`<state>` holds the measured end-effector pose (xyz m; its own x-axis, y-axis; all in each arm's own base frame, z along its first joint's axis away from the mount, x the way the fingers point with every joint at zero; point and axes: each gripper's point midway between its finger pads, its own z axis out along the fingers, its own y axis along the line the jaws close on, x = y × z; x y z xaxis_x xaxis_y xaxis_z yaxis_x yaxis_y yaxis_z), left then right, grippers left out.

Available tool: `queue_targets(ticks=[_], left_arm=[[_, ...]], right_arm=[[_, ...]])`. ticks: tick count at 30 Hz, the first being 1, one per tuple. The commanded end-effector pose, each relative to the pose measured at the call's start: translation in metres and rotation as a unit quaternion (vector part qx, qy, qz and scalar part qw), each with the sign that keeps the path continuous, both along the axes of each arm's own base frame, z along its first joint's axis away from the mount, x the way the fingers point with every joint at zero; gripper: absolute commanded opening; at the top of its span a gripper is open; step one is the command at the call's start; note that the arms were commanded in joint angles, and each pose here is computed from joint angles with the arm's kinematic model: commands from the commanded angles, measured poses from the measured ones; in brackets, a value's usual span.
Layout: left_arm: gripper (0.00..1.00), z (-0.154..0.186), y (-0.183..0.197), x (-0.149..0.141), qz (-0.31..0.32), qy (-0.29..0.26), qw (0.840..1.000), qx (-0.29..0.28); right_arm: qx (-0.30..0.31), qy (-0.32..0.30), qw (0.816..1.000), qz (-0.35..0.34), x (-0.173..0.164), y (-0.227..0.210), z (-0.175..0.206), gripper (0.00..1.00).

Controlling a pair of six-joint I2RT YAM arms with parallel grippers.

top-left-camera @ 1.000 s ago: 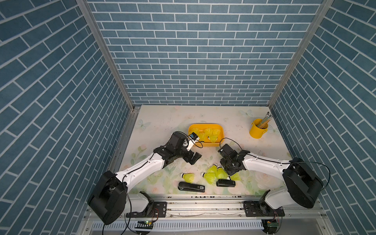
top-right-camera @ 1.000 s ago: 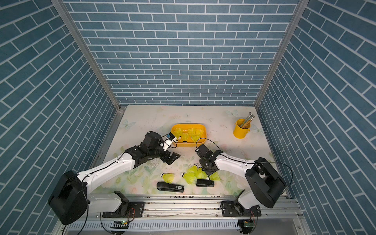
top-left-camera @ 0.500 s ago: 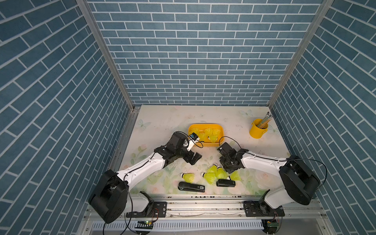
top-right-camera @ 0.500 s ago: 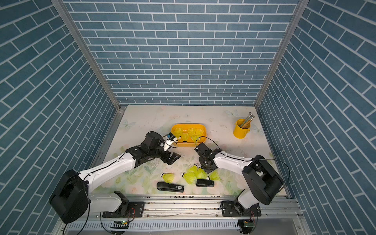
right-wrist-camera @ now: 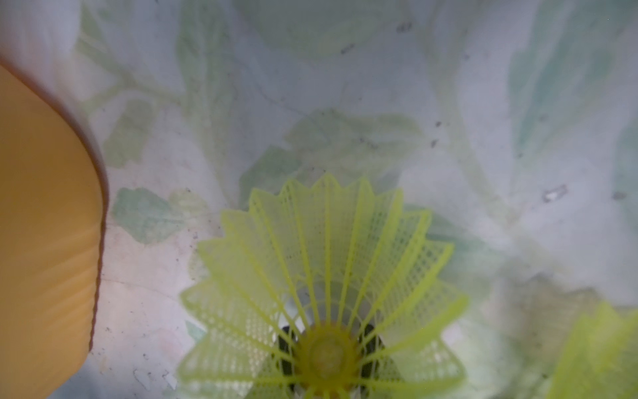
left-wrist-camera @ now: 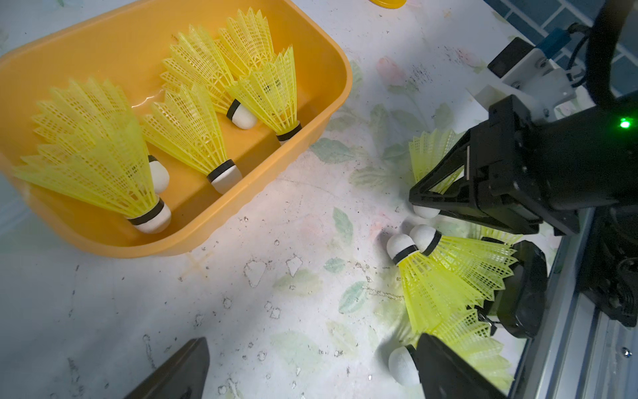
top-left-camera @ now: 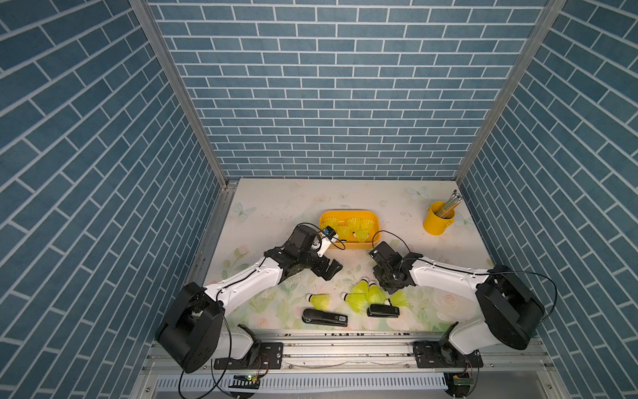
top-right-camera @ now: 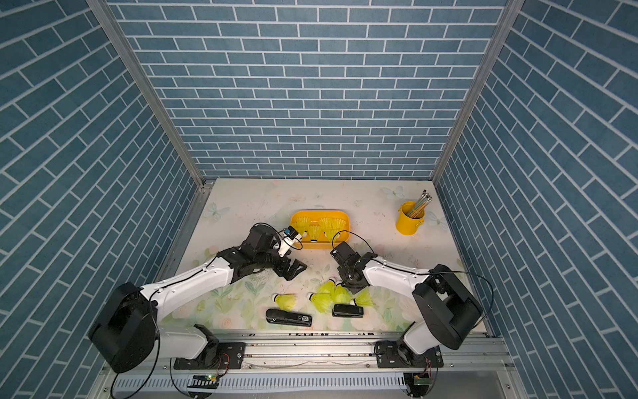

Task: Put the shuttlecocks into the storage box
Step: Pick up the shuttlecock at the center of the board, then place the shuttlecock in the storage box.

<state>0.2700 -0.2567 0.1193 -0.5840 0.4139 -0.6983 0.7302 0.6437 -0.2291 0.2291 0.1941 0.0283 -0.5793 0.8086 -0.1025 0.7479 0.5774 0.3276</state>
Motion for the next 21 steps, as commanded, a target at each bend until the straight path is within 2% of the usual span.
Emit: queue_targets(ticks=[1,5,8,11,15,21], left_arm=[[0.99,0.014,-0.001,0.010,0.019,0.015,0.999,-0.040],[1.00,0.036,-0.003,0.018,0.039,0.022,0.995,-0.090],[1.00,0.054,-0.001,0.027,0.061,0.020,0.992,-0.111],[0.99,0.070,0.005,0.041,0.089,0.025,0.987,-0.130],[1.00,0.083,0.022,0.059,0.139,0.040,0.978,-0.153],[0.99,0.078,0.046,0.077,0.202,0.061,0.964,-0.162]], right_arm=[[-0.030,-0.047,0.998,0.015,0.015,-0.009,0.028,0.13],[-0.058,-0.110,0.991,0.042,0.035,-0.012,0.064,0.14],[-0.080,-0.170,0.978,0.087,0.057,-0.004,0.097,0.14],[-0.110,-0.213,0.961,0.142,0.076,0.007,0.122,0.15],[-0.128,-0.258,0.928,0.237,0.098,0.037,0.146,0.12],[-0.137,-0.260,0.886,0.359,0.112,0.078,0.148,0.11]])
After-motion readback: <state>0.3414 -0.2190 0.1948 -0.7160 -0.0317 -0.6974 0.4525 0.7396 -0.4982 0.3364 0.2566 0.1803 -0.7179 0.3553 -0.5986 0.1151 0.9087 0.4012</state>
